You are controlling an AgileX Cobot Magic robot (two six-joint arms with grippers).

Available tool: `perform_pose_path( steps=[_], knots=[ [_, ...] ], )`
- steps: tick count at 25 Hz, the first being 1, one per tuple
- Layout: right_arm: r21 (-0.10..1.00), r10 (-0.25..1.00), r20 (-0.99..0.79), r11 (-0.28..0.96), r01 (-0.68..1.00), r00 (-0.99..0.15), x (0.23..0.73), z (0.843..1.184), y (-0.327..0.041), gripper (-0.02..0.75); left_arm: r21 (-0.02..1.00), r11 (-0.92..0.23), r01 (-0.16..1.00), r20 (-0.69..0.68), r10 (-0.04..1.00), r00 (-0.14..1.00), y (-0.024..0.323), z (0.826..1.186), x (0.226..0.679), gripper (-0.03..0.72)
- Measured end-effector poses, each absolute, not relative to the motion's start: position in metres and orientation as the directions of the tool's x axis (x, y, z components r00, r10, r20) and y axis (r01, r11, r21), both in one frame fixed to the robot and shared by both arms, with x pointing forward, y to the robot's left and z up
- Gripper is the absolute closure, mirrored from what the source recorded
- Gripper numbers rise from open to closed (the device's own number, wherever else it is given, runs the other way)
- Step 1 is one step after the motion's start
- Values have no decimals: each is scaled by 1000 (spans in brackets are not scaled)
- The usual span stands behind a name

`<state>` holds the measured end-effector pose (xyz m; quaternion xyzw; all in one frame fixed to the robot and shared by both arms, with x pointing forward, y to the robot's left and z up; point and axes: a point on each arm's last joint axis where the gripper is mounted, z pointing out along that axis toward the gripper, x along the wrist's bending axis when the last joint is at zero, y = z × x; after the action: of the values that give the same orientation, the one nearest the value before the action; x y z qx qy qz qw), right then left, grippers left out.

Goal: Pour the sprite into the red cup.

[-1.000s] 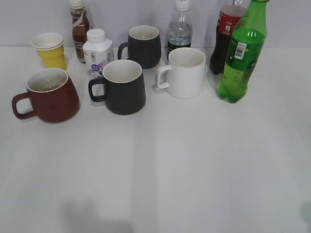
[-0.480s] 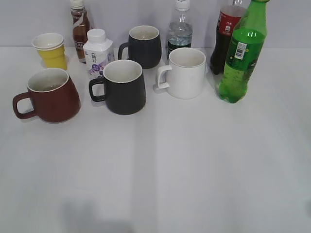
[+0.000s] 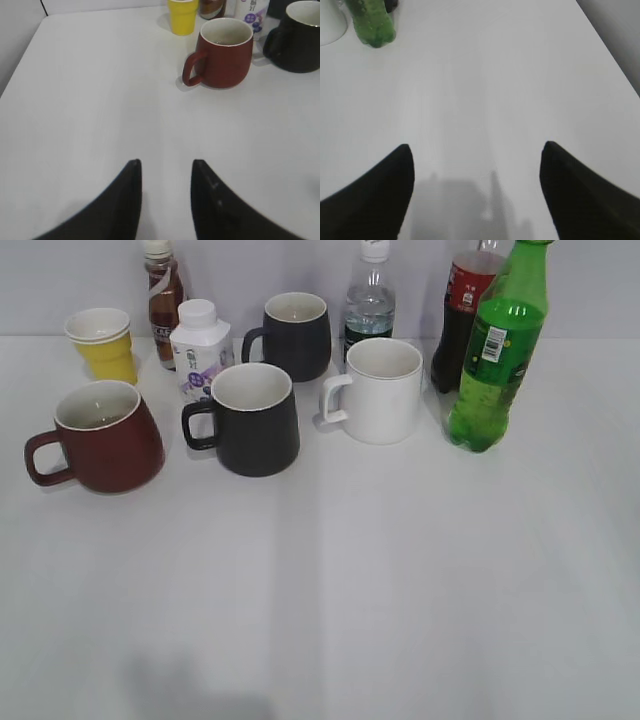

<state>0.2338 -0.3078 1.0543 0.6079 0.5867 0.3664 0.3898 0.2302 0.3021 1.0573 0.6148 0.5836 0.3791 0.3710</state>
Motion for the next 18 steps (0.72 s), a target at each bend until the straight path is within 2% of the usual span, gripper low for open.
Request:
perform_pose_path(
  steps=[18],
  knots=[
    [905, 999, -12, -8, 425, 43, 234, 1054, -308, 150, 899, -45, 437, 38, 999, 24, 303, 1057, 230, 446]
  ],
)
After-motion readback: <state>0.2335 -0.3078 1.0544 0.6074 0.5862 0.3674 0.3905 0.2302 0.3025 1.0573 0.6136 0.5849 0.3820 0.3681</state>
